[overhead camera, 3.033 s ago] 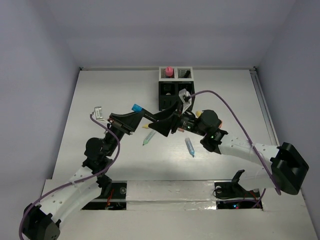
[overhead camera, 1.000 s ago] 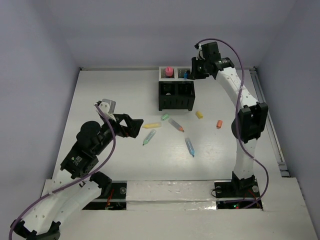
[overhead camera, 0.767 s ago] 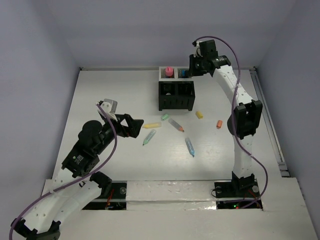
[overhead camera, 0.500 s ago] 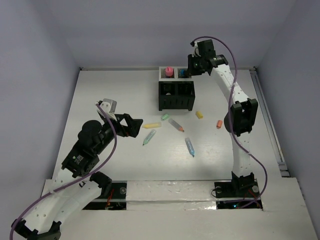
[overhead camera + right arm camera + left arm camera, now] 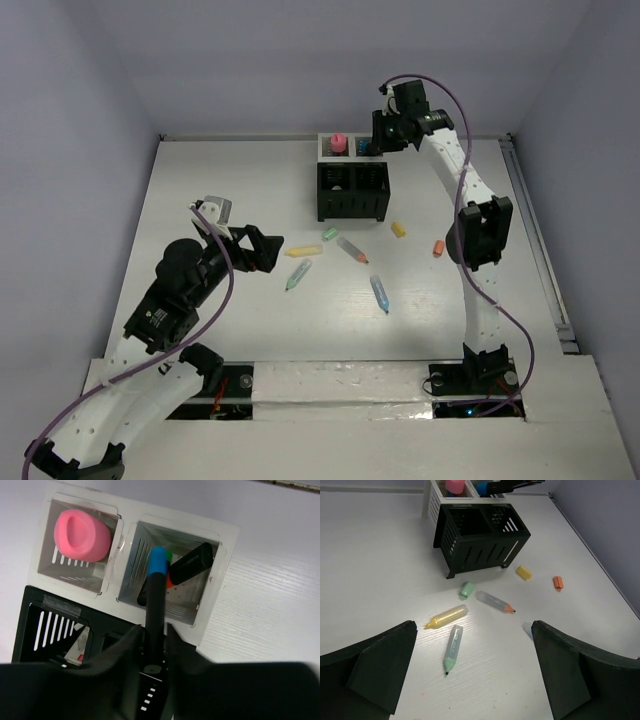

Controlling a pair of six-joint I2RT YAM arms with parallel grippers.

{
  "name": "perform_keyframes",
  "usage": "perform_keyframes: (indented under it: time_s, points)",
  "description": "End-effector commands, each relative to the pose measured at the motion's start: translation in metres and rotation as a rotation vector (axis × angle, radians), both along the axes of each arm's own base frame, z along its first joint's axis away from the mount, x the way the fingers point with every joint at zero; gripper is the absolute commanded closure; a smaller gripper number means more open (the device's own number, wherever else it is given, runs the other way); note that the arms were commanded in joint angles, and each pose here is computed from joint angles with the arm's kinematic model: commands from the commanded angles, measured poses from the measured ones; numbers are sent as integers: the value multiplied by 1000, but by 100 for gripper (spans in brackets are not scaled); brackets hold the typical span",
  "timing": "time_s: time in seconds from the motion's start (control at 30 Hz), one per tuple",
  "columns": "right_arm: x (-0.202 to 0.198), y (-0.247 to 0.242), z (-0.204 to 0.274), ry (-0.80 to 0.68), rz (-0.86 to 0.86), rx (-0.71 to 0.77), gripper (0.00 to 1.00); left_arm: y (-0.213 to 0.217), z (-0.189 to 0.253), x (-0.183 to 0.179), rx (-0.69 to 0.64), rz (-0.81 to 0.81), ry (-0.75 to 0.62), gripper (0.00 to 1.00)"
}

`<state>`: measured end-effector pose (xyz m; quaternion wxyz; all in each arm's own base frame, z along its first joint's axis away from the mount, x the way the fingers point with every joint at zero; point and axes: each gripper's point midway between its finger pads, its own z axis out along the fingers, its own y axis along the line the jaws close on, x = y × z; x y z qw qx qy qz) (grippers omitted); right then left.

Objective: Sort the stationery into containers
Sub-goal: Place the pen in the storage box, then pick up the pen cap from the center of the board.

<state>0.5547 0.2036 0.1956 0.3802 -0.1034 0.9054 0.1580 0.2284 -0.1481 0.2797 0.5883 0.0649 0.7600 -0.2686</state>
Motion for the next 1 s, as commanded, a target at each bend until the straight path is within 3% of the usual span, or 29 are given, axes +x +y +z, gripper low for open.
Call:
perform_keyframes:
  time_s: [0.0, 0.1, 0.23, 0.47, 0.53, 0.6, 0.63, 0.73, 0.77, 0.8, 0.87, 0.97]
  points:
    - [9, 8, 21, -67, 7, 45, 62, 0, 4, 4, -3, 3, -31, 1]
    - [12, 9, 29, -88, -13, 63, 51, 0, 4, 4, -2, 1, -29, 1]
    - [17, 10, 44, -144, -45, 109, 44, -2, 7, 2, -9, -11, -40, 1]
    - [13, 16, 82, -250, -45, 208, 43, 2, 7, 3, -9, 4, -42, 1]
    - [-4, 21, 109, -297, 6, 258, 43, 3, 8, 3, -10, 10, -46, 1]
    - [-21, 31, 104, -307, 54, 284, 45, 4, 9, 3, -13, 14, -49, 1]
    - [-38, 35, 128, -353, 81, 308, 46, 7, 10, 4, -15, 24, -52, 1]
    - [-71, 53, 117, -352, 158, 335, 56, 11, 16, 4, -24, 43, -68, 1]
    - [-87, 57, 137, -403, 190, 356, 66, 12, 19, 3, -31, 42, -77, 1]
    - [-102, 64, 114, -354, 227, 358, 70, 18, 21, 5, -33, 80, -86, 1]
    - [-135, 83, 116, -358, 300, 373, 80, 26, 28, 4, -49, 117, -108, 1]
    - [-178, 109, 79, -274, 378, 350, 85, 33, 34, 1, -68, 141, -135, 1]
